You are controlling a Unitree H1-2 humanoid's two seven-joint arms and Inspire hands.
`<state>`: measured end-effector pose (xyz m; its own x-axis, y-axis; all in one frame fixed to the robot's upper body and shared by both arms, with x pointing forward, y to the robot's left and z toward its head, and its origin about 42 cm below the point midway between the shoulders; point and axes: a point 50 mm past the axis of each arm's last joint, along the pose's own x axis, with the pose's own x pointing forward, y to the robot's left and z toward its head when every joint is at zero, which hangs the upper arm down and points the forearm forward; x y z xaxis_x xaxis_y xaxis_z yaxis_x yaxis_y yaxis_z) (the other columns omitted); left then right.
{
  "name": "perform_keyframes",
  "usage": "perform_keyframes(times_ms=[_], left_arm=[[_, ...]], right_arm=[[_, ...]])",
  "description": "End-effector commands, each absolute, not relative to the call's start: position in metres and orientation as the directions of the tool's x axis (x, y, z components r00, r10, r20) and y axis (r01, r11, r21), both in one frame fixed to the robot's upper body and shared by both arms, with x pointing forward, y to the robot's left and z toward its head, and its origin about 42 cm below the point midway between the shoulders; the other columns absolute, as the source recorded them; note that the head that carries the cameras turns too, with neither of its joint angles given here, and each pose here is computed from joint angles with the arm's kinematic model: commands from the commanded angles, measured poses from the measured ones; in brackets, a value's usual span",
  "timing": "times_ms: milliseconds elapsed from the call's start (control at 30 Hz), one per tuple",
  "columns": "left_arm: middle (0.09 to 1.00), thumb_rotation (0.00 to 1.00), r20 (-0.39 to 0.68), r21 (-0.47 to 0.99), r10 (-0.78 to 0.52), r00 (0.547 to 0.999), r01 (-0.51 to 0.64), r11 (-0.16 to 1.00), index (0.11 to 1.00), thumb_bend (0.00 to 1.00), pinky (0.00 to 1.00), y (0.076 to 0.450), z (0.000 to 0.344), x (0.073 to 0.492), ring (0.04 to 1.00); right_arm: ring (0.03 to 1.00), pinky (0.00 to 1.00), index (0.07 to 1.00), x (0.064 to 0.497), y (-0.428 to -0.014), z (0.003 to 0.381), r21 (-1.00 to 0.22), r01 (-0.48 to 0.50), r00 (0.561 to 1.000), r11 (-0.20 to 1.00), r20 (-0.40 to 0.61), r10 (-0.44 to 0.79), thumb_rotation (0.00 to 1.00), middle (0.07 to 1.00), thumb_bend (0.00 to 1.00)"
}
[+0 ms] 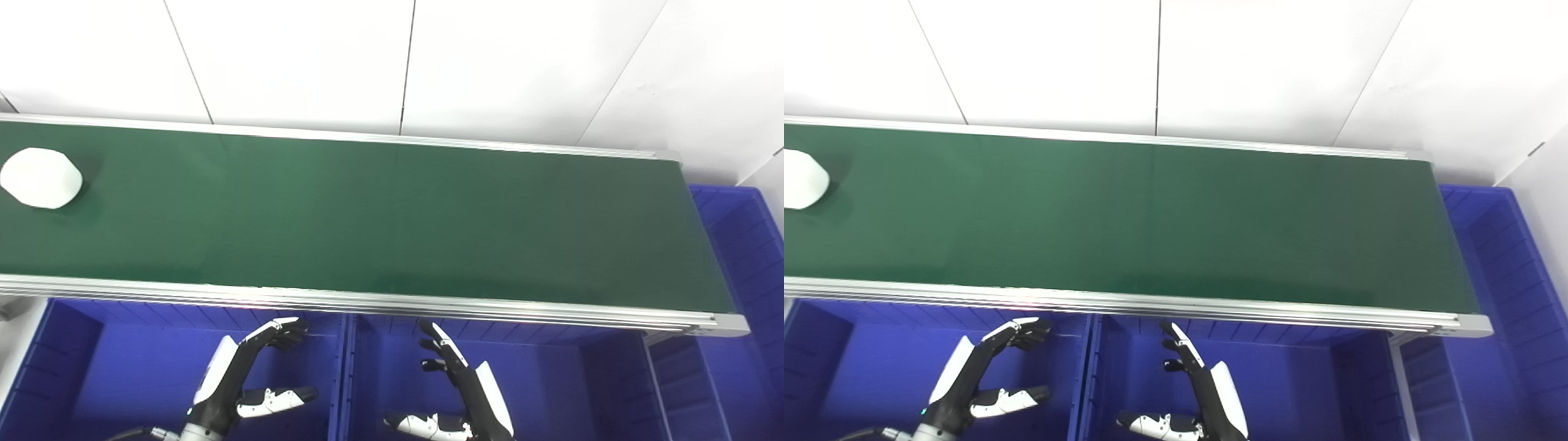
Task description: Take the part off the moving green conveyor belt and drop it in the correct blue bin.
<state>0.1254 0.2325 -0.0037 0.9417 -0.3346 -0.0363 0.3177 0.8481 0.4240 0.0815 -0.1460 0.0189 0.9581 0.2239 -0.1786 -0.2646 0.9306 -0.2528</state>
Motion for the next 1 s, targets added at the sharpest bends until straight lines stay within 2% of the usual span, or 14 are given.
perform_keyframes(times_ms=[0, 967], left_arm=[[0.734, 0.61, 0.008, 0.434, -0.341, 0.94, 0.303, 0.848, 0.735, 0.82, 0.62, 0.2373, 0.0038, 0.1315, 0.684], [0.734, 0.62, 0.009, 0.436, -0.367, 0.93, 0.327, 0.838, 0.734, 0.83, 0.61, 0.2317, 0.0022, 0.1281, 0.686]], right_arm=[[0.874, 0.73, 0.924, 0.0849, -0.1403, 0.0303, -0.246, -0.247, 0.968, 0.937, -0.107, 0.228, 0.29, 0.929, 0.83], [0.877, 0.75, 0.932, 0.0839, -0.147, 0.0272, -0.233, -0.245, 0.969, 0.941, -0.099, 0.228, 0.29, 0.932, 0.83]])
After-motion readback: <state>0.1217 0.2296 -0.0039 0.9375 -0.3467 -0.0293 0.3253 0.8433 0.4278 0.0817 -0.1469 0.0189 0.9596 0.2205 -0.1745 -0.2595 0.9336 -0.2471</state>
